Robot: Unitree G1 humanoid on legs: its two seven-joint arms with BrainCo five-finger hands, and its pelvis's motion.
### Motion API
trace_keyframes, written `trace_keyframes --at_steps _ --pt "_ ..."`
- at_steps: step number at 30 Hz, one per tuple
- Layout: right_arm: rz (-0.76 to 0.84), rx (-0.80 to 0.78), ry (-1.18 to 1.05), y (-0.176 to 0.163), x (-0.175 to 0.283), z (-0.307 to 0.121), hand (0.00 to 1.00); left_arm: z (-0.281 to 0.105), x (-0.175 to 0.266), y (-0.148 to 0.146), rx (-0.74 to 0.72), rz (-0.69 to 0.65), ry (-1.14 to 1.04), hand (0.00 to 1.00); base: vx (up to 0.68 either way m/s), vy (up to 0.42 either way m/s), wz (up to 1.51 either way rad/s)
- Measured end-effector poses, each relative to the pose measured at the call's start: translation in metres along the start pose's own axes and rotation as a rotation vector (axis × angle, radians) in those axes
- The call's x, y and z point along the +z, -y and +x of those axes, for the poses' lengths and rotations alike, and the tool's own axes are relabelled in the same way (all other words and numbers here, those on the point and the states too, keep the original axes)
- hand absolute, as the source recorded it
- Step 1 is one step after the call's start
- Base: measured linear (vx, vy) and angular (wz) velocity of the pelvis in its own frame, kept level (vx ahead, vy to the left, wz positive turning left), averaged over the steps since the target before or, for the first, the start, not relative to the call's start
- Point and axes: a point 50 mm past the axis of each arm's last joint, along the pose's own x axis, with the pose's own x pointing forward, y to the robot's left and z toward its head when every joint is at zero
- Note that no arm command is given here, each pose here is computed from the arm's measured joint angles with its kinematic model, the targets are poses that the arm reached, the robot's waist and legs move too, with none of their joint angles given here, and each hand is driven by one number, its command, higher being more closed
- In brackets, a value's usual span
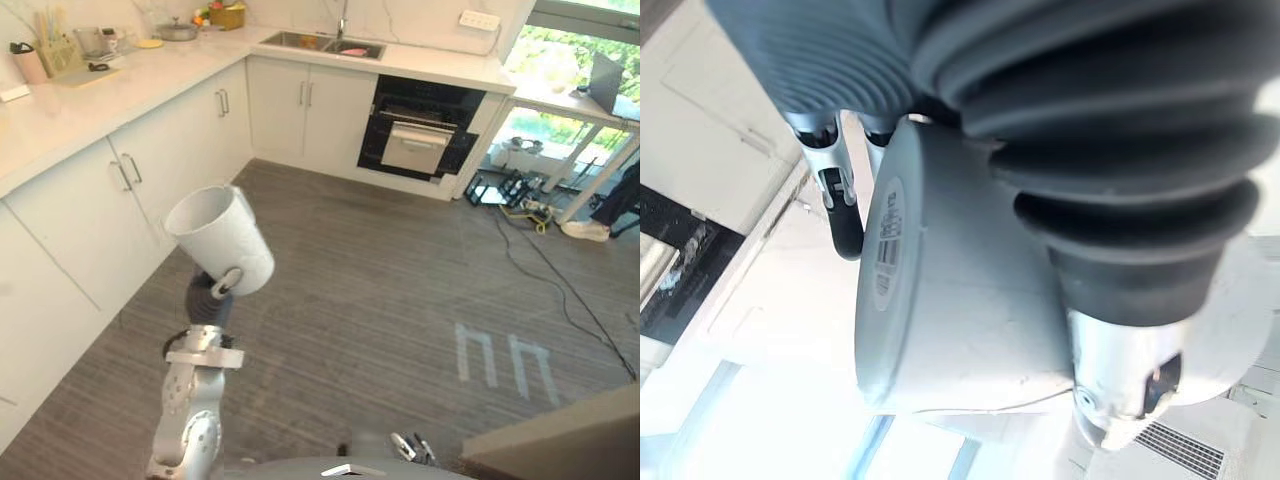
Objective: Walk over to the sink, pick up the cup, carry it to the dishwasher, place the cup inside the dishwasher, then close the dishwasher door
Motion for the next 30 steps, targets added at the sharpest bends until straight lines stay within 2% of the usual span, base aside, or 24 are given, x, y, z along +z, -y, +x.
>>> trace_keyframes --at_steps 2,5,8,12,15,19,25,30 --pt "0.033 -0.023 0.026 0.004 0.000 -0.003 0.00 0.010 -0.007 0.012 -0.064 -0.028 -0.016 1.00 0.52 -0.103 0.92" --pt "0.028 -0.018 0.066 0.006 0.006 -0.004 0.00 0.012 -0.007 0.013 -0.094 -0.033 -0.008 1.00 0.60 -0.174 0.39" --pt "0.001 -0.007 0.074 0.008 0.012 -0.004 0.00 0.000 -0.017 0.007 -0.048 -0.047 -0.046 1.00 0.73 -0.202 -0.01" --pt "-0.031 0.024 0.121 0.004 0.031 0.002 0.00 0.003 -0.019 0.014 -0.075 -0.071 -0.028 1.00 0.74 -0.269 -0.20" --pt "-0.039 0.028 0.115 0.004 0.031 0.001 0.00 0.003 -0.020 0.017 -0.047 -0.104 -0.010 1.00 0.59 -0.159 -0.13" --pt "-0.081 0.087 0.122 -0.006 0.039 0.005 0.00 -0.014 -0.015 -0.004 0.064 -0.067 -0.008 1.00 0.53 -0.085 -0.69" --pt "-0.125 0.170 0.179 -0.028 0.056 0.015 0.00 -0.028 -0.010 -0.015 0.120 -0.040 -0.010 1.00 0.62 0.185 -0.59" --pt "-0.057 0.145 0.074 -0.036 0.026 0.019 0.00 -0.034 -0.008 -0.024 0.093 0.007 -0.023 1.00 0.65 0.327 -0.31"
